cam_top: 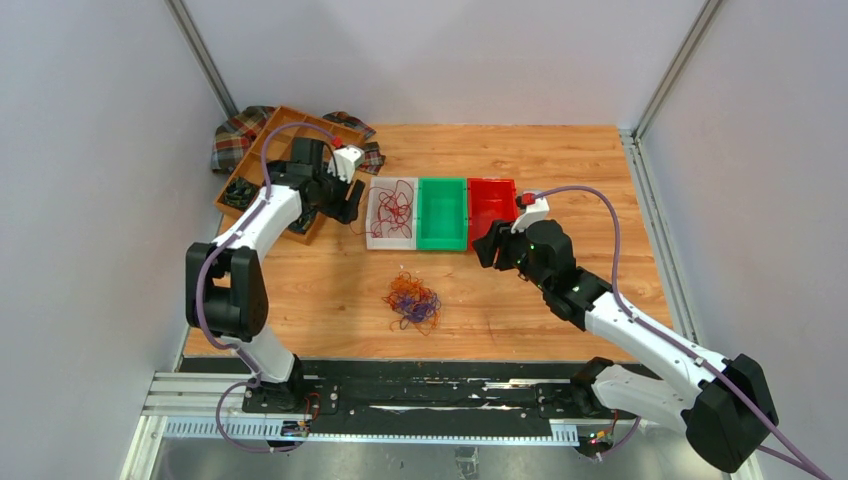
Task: Untangle the cables
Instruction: Place the cable in the bin.
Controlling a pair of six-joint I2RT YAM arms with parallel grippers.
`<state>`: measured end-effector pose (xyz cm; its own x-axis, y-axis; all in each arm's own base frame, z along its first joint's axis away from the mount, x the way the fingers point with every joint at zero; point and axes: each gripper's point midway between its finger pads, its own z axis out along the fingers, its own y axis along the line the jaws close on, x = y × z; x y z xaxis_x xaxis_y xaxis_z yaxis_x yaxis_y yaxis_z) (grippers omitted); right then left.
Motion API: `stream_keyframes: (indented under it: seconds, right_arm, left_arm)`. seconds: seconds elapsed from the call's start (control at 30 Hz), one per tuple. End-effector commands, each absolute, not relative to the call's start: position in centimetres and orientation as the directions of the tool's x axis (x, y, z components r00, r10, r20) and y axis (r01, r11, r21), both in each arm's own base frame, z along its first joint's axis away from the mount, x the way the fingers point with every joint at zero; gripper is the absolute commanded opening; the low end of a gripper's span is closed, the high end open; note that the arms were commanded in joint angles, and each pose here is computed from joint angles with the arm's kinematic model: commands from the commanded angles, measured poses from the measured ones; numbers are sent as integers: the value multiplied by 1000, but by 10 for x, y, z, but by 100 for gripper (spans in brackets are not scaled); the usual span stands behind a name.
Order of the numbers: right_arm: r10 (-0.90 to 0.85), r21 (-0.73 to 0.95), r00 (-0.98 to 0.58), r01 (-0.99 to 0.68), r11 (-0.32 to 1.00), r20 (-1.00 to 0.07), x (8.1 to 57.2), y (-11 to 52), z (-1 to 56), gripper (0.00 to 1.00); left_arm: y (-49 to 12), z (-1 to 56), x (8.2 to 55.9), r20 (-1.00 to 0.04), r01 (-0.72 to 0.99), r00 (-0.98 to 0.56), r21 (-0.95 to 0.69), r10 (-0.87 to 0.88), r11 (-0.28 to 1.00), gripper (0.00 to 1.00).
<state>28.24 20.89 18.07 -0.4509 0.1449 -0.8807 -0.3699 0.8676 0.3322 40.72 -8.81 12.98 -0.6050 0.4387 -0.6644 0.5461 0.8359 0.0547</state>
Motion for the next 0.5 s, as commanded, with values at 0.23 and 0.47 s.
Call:
stream_keyframes:
  seconds: [0.23,0.47]
  right_arm:
    - [157,345,-453,-368,864,-878,283,207,183,53]
    - [159,345,-449,-370,863,-879,282,207,184,50]
  left_arm:
    - [-116,113,417,-721,530,-647,-191,249,826,61]
    - [-109,102,420,-720,532,-634,-141,282,835,48]
